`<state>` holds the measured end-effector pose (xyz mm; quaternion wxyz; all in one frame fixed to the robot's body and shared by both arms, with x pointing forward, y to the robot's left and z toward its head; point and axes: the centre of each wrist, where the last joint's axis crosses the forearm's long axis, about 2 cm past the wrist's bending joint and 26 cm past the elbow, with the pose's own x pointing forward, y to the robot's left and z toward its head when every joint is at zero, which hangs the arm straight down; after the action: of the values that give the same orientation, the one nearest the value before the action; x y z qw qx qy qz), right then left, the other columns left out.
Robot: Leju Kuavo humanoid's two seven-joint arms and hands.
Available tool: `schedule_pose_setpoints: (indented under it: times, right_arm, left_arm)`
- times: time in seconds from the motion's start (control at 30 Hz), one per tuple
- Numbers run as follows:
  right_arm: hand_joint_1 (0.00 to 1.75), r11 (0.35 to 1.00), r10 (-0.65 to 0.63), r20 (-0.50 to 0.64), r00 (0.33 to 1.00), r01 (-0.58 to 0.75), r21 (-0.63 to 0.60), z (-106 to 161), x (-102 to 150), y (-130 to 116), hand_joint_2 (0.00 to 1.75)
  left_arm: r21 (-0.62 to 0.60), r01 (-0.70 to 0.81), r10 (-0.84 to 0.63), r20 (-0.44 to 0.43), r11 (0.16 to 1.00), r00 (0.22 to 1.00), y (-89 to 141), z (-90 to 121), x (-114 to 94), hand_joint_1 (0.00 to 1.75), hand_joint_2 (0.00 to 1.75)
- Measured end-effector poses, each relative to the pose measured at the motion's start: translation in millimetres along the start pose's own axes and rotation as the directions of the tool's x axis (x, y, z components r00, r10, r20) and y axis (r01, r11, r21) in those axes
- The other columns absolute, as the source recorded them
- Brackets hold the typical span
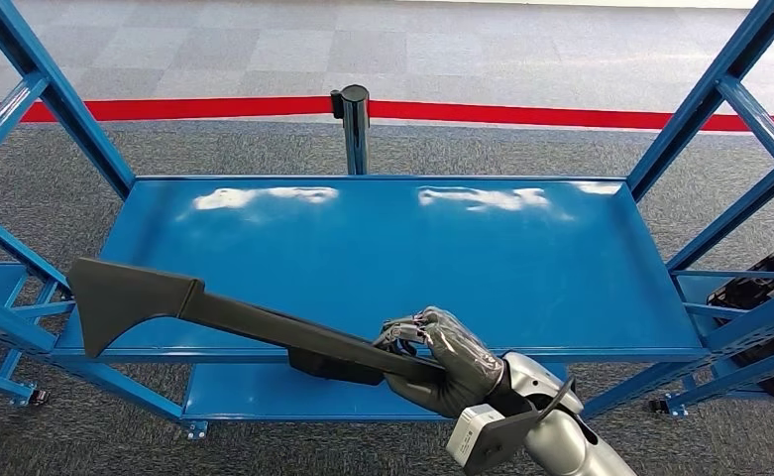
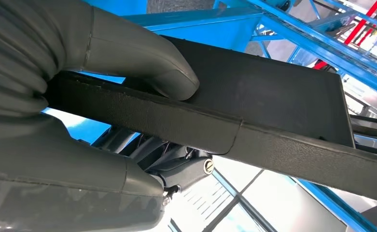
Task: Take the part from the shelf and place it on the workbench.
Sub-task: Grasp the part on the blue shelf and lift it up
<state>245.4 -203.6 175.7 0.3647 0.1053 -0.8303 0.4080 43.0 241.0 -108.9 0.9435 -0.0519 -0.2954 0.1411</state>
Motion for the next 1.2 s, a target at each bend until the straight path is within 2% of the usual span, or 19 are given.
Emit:
schedule_pose_setpoints:
  times: [0.6,1.2]
  right_arm:
    - [1.75,0.985,-0.173,0.061,0.983,0.173,0.014,3,4,11,1.75]
    - [1.75,0.956,-0.293,0.133,0.947,0.292,0.027,3,8,20,1.75]
  left_arm:
    - [0.012,0.010,-0.010,-0.014,1.000,1.000,1,0,0,0.00,1.75]
    - [0.035,0.045,-0.044,-0.032,0.998,0.999,9,3,-4,0.00,1.75]
